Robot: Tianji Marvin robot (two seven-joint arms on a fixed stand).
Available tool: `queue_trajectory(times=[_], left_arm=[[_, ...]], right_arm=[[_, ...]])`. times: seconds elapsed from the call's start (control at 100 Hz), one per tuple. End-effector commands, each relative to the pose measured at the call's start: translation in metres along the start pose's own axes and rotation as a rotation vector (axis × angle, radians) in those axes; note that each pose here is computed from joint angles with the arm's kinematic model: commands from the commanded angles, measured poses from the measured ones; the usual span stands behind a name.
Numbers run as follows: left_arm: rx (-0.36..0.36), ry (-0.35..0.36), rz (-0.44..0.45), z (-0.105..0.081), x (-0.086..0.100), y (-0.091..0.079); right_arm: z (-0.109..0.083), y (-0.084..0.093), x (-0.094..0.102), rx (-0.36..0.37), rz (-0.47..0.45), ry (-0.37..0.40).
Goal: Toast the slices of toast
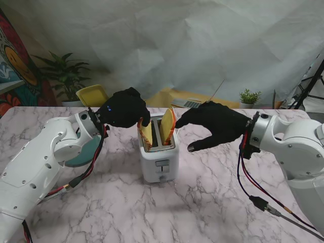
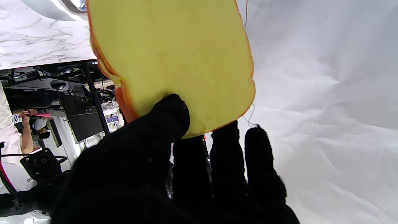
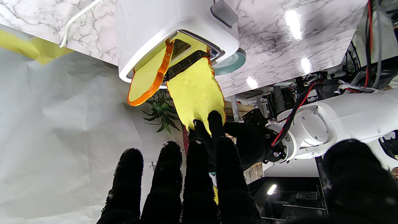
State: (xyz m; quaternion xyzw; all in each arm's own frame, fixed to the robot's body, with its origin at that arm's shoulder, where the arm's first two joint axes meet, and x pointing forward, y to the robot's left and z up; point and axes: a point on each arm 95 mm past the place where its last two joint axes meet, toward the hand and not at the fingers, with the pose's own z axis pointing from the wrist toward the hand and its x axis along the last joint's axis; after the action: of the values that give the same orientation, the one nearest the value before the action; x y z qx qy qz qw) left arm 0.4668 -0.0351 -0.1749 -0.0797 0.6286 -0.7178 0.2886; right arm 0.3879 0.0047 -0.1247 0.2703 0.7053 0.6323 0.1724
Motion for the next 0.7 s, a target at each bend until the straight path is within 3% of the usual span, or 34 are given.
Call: queue_trajectory(times=[0.0,0.44,0.69], left_arm=[[-0.002,0.000,0.001,0.005,0.000,-0.002],[-0.026,0.009,-0.033,0.015,0.004,0.009],[-0.100,0.021,-0.027,0.015,0.003,0.015]], right_arm=[[-0.001,-0.001,-0.001,0.005,-0.003,-0.004],[-0.009,-0.002,-0.002,0.000,-0.007,-0.021],[-0.013,-0.004,-0.003,0.001,-0.005,-0.029]])
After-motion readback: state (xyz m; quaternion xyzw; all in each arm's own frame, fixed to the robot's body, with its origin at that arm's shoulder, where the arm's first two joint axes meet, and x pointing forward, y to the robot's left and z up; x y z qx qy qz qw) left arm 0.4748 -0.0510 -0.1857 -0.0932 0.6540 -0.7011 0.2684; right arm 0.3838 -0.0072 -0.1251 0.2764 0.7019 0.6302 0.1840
